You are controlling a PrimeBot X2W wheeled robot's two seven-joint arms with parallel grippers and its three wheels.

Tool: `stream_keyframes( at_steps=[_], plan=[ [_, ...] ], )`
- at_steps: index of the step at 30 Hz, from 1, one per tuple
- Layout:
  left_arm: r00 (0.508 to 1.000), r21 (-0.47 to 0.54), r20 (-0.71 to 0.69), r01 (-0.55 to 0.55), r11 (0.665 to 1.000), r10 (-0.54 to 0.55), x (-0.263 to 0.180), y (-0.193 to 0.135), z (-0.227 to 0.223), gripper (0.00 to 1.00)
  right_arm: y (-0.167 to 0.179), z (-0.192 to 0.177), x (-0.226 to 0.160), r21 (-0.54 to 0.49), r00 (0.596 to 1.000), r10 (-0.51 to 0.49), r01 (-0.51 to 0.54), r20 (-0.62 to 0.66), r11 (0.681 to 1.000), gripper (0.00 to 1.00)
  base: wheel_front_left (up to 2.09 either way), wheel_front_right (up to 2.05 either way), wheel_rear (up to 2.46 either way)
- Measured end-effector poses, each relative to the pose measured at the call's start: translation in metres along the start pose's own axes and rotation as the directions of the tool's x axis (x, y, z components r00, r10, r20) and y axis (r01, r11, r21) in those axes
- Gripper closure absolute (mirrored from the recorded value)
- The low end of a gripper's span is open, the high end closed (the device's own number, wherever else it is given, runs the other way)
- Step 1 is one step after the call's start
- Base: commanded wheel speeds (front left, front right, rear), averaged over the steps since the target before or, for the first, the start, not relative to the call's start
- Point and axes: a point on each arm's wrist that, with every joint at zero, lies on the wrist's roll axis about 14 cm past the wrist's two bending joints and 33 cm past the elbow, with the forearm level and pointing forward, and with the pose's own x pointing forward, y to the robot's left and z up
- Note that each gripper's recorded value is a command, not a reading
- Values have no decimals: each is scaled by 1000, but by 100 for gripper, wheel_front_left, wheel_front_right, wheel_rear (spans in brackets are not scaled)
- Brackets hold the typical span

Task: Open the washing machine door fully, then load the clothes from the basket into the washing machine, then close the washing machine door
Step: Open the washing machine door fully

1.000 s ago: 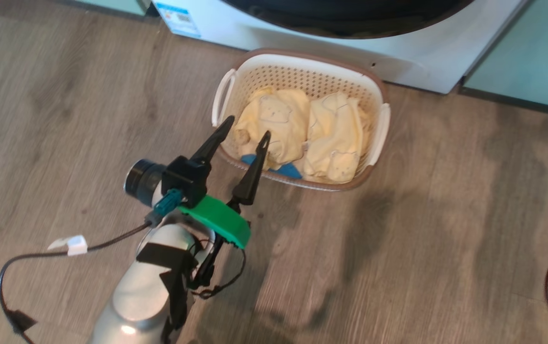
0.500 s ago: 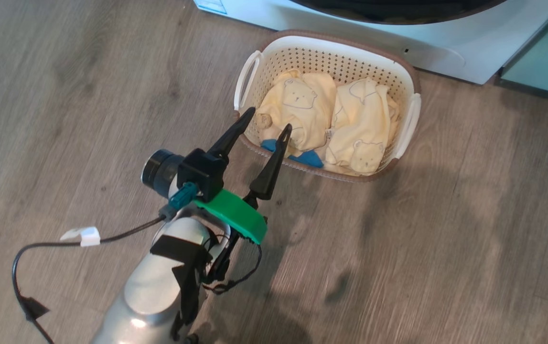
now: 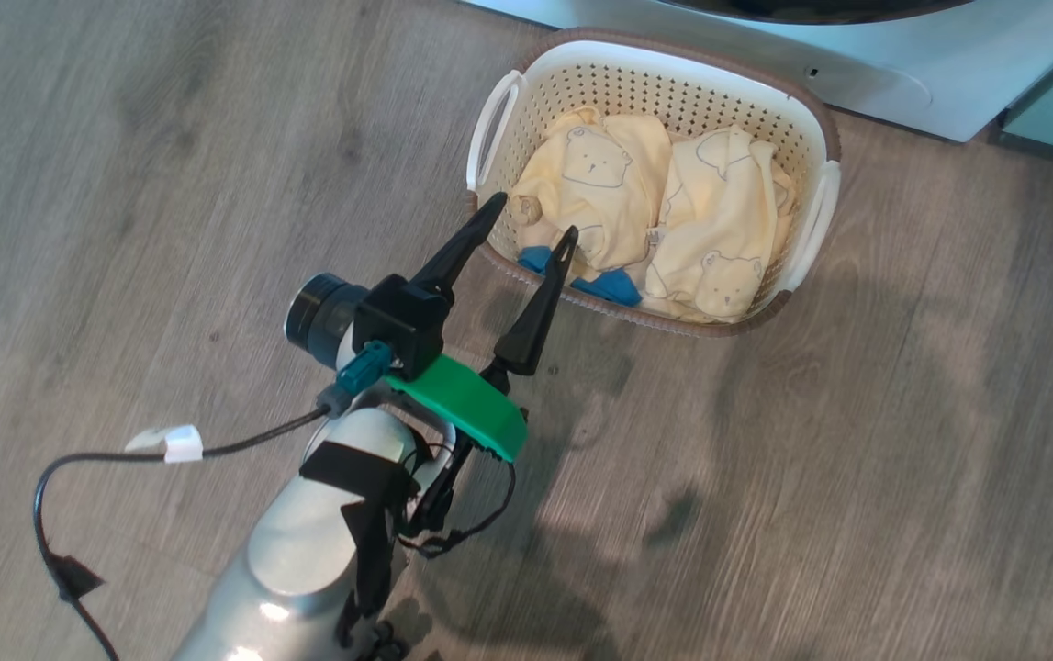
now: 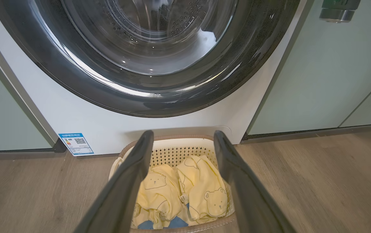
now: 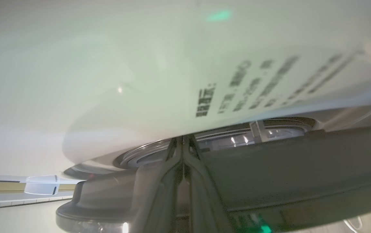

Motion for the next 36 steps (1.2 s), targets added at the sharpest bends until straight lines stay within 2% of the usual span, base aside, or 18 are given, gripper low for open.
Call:
stream_keyframes(
  at_steps=[23,36],
  plan=[
    [1000,3,-2,0,1000,0,6,0,-3,0,-13,-7,2,-70,988,-104,97,-117,993,100,0,0,0],
    [1000,-2,8,15,1000,-15,9,-6,1,0,-9,-23,-8,-102,967,-121,100,-226,990,100,0,0,0]
  ],
)
